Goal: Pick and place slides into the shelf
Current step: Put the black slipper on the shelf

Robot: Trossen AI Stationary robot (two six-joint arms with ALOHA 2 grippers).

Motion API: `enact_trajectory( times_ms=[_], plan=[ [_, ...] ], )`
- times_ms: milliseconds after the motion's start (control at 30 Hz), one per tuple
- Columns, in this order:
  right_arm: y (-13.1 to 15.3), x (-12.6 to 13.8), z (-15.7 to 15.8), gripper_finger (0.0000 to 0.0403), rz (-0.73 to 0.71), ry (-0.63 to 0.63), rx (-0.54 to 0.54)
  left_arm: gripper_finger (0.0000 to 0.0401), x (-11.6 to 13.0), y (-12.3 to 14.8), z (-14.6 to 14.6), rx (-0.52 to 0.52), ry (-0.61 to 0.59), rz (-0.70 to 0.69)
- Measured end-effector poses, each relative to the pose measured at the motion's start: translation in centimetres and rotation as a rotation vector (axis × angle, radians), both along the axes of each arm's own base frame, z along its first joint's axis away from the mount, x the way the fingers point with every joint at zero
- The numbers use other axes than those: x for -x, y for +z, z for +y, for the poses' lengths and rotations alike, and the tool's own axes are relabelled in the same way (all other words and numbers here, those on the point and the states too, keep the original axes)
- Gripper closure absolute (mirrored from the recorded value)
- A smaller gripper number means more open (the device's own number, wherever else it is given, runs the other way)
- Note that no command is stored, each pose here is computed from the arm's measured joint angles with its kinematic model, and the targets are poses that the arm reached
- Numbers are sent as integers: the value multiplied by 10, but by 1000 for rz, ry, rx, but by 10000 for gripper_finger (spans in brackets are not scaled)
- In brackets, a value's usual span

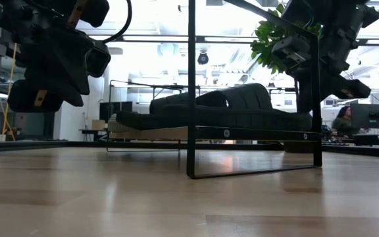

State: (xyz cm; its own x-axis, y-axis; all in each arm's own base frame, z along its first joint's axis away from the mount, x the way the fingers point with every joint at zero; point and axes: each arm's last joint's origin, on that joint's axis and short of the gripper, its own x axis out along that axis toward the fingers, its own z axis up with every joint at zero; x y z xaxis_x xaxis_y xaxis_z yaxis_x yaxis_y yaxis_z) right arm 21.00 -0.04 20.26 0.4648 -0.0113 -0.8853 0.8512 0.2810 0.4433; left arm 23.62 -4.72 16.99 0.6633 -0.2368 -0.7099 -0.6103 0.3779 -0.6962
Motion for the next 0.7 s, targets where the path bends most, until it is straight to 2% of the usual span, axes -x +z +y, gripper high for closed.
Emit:
enact_trajectory(
  times_ms=[267, 533, 700],
  plan=[
    [-8, -4, 0, 403, 36, 4, -4, 334, 0, 0, 0, 0, 0, 2],
    [-12, -19, 2, 403, -31, 80, -42, 334, 1, -1, 0, -2, 0, 12],
    [-16, -20, 3, 403, -9, 74, -38, 334, 1, -1, 0, -3, 0, 15]
  ],
)
